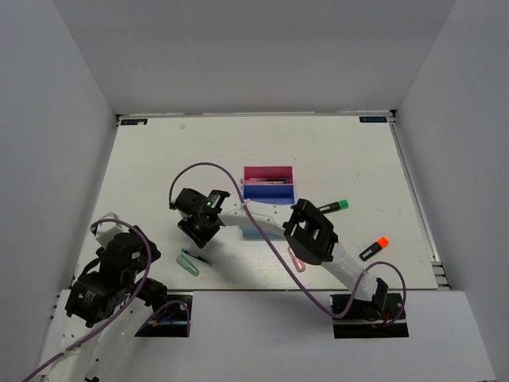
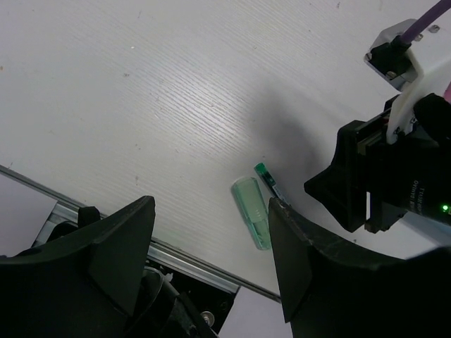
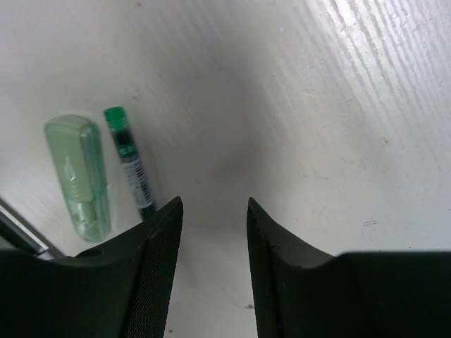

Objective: Sort the stationery into containers
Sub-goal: Pick up the pen from the center of the board.

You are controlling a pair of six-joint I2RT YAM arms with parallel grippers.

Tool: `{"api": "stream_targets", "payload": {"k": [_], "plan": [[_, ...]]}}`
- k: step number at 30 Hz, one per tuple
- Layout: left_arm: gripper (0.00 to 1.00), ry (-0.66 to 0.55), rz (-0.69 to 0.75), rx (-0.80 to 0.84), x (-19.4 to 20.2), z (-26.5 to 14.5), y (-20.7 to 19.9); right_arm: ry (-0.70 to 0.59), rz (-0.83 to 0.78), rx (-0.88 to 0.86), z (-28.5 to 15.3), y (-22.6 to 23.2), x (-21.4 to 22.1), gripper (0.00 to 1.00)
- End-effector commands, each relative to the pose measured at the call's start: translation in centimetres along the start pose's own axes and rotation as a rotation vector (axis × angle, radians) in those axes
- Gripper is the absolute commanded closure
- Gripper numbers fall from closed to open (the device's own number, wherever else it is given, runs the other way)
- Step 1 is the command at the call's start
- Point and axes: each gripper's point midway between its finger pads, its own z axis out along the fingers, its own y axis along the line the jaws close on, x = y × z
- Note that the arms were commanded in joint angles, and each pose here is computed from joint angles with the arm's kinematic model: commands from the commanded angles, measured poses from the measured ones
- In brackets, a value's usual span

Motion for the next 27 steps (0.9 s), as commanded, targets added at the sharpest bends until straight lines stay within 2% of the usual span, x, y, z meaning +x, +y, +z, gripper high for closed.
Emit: {"api": "stream_targets", "payload": {"k": [1, 6, 11, 24, 27], "plan": [[0.24, 0.007, -0.004, 0.000, 0.3, 0.0, 0.1, -0.105, -0.018, -0.084, -4.2, 2.3, -2.5, 0.55], [0.26, 0.009, -0.007, 0.004, 0.3, -0.1, 0.1, -0.066, -0.032, -0.173, -4.5, 4.1, -1.1, 0.56], [0.26, 0.009, -0.010, 0.004, 0.3, -0.1, 0.1, -0.029, -0.077, -0.174, -3.8, 4.8, 0.8, 0.56], [0.26, 0.008, -0.013, 0.007, 0.4, -0.5, 0.5, -0.045, -0.233, -0.064, -1.8, 5.1, 1.9, 0.55], [0.26, 0.006, -0.015, 0.009, 0.4, -0.6, 0.6, -0.048, -0.266, 0.009, -0.9, 4.2, 2.1, 0.54]]}}
